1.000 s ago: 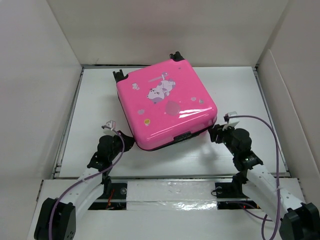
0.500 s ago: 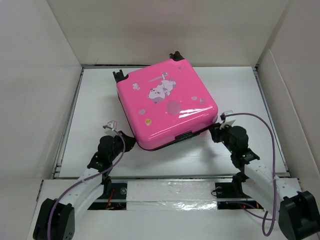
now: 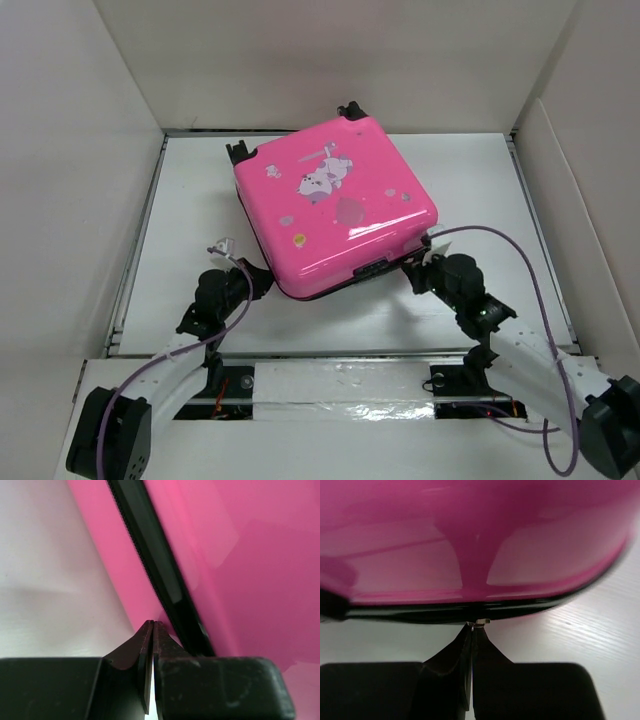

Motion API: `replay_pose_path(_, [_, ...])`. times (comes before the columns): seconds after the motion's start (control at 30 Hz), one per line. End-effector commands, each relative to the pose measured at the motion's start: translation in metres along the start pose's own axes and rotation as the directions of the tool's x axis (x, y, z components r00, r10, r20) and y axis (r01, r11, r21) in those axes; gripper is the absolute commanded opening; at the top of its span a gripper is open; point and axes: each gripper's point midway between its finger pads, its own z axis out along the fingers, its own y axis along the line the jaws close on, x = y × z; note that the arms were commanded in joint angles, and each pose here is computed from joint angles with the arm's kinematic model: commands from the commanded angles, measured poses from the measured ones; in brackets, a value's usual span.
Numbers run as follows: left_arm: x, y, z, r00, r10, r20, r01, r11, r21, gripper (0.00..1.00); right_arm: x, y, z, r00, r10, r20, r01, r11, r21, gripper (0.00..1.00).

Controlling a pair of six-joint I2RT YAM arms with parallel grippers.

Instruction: Pack the luggage

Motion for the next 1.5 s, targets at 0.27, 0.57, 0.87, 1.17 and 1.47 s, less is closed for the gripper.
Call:
replay_pose_path(0.27, [-0.035,-0.114,0.009,0.997,0.001,0.08,-0.03,0.935,0.354,0.0,-0.01,0.158,-0.032,0.959,-0.194,-0.206,0.109,0.925,-0.364,0.0])
replay_pose_path(0.57, [-0.025,-0.142,0.016,0.994,-0.056,0.09,0.02,0.934,0.358,0.0,-0.008,0.344,-0.031,0.954,-0.287,-0.086,0.175,0.767,-0.618,0.0])
replay_pose_path(0.87, [-0.042,-0.118,0.019,0.985,-0.063,0.162,0.017,0.962,0.272,0.02,-0.031,0.419,-0.024,0.955,-0.286,0.075,0.274,0.762,-0.586,0.0])
replay_pose_path(1.17, [-0.127,-0.087,0.009,0.925,-0.108,0.364,0.083,0.993,0.082,0.77,-0.032,0.344,-0.061,0.99,-0.133,0.053,0.138,0.792,-0.595,0.0])
replay_pose_path(1.47, [-0.22,-0.094,0.047,0.868,-0.196,0.456,0.178,0.981,0.082,0.86,-0.003,0.318,-0.076,0.985,-0.171,-0.012,0.126,0.77,-0.625,0.0])
